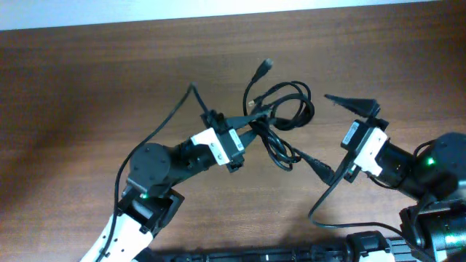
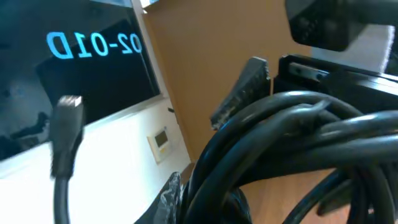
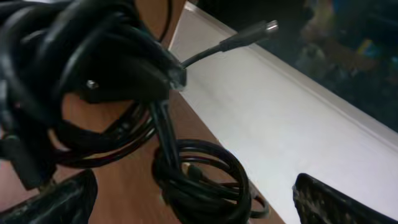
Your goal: Untangle cables
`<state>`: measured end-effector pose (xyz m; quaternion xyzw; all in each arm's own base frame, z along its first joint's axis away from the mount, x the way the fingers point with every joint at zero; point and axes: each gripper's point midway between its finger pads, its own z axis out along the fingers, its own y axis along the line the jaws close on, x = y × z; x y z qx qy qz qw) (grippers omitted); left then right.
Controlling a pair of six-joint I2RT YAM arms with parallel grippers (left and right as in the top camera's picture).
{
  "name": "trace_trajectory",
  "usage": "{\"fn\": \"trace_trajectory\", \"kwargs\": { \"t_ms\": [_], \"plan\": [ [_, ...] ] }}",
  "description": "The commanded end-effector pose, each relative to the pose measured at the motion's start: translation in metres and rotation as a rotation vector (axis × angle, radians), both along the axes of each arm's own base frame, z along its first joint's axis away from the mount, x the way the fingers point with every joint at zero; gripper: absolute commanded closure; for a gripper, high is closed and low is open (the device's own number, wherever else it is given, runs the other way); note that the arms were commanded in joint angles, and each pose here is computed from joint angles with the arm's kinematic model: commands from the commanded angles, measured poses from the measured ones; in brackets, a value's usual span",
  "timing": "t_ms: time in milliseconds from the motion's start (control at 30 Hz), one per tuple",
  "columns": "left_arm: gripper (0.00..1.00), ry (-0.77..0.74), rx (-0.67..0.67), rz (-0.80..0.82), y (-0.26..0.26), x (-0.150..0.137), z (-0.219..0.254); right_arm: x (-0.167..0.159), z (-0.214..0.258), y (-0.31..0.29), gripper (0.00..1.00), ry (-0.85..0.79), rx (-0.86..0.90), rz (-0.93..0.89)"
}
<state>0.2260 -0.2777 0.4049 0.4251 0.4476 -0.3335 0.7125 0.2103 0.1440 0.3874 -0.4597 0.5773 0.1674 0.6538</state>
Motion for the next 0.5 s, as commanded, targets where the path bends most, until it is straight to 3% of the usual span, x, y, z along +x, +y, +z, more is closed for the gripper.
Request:
{"fn": "trace_trajectory", "kwargs": {
  "t_ms": [0,133,467],
  "plan": [
    [1.0,0.021,-0.038,-0.057,0.003,-0.011,0.012,-0.018,0.007,0.01,0.0,-0.033,0.003,0.11],
    [1.0,0.001,-0.004,-0.171,-0.003,-0.03,0.008,-0.019,0.007,0.01,0.05,-0.033,0.004,0.116],
    [1.0,0.086,-0.031,-0.204,-0.012,-0.025,0.003,-0.047,0.012,0.024,0.05,-0.037,0.03,0.299]
  ]
}}
